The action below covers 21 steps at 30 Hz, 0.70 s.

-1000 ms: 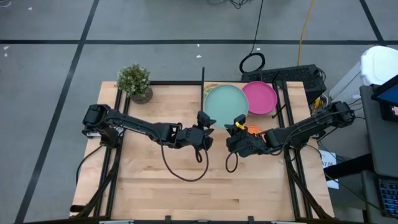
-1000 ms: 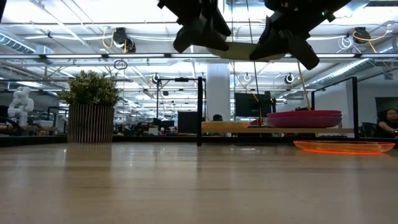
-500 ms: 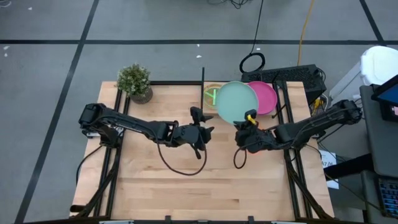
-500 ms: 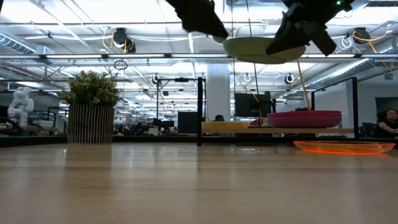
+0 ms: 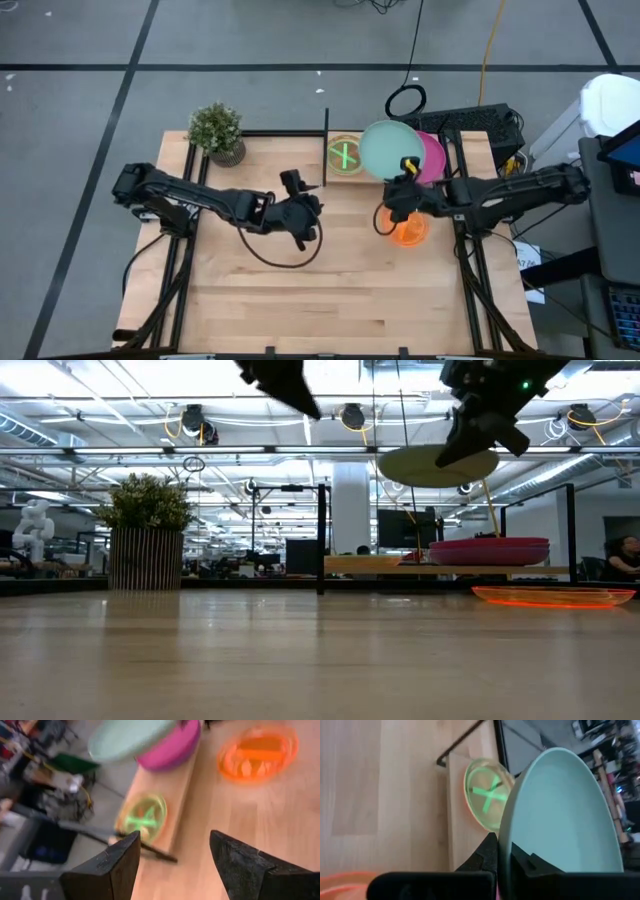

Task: Place and stack plates onto a shelf
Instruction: Stack the big light blue plate on top of the big pink plate

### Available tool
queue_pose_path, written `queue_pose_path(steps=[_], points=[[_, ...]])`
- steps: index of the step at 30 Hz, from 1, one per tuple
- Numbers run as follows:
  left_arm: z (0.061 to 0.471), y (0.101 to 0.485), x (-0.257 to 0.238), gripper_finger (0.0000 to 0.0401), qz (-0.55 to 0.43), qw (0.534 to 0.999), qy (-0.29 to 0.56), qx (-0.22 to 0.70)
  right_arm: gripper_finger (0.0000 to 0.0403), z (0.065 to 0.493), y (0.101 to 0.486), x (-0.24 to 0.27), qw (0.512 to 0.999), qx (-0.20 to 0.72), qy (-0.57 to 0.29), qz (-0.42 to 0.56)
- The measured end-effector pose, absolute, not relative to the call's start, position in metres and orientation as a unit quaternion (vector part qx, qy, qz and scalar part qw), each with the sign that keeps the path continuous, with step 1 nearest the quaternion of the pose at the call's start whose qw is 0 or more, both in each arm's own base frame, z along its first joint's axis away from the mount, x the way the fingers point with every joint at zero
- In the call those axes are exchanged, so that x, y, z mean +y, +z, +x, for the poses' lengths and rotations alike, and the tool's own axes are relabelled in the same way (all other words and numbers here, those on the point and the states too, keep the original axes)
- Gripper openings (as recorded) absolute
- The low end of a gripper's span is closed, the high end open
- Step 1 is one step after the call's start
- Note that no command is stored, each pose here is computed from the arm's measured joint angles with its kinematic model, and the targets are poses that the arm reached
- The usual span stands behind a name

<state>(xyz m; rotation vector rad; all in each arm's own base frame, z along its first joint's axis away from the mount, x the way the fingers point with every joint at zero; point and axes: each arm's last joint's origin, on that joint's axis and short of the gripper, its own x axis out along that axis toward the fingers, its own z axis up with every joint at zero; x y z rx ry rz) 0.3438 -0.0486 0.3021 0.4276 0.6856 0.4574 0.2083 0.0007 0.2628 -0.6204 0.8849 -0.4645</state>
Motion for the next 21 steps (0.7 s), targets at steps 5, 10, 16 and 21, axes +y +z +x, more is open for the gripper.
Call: queue_pose_path(steps=[5, 10, 16, 21], points=[[0.335, 0.292, -0.048, 0.0243, 0.173, 0.879, 0.239, 0.374, 0.0002, 0.207, 0.26, -0.018, 0.829, 0.441, -0.222, -0.261], [0.324, 0.28, -0.055, 0.0243, 0.156, 0.876, 0.24, 0.389, 0.0002, 0.203, 0.258, -0.029, 0.82, 0.461, -0.237, -0.243], [0.304, 0.258, -0.058, 0.0243, 0.137, 0.888, 0.244, 0.366, 0.0003, 0.197, 0.255, -0.036, 0.809, 0.483, -0.259, -0.215], [0.286, 0.252, -0.06, 0.0243, 0.098, 0.924, 0.235, 0.285, 0.0003, 0.194, 0.246, -0.041, 0.802, 0.493, -0.272, -0.198]])
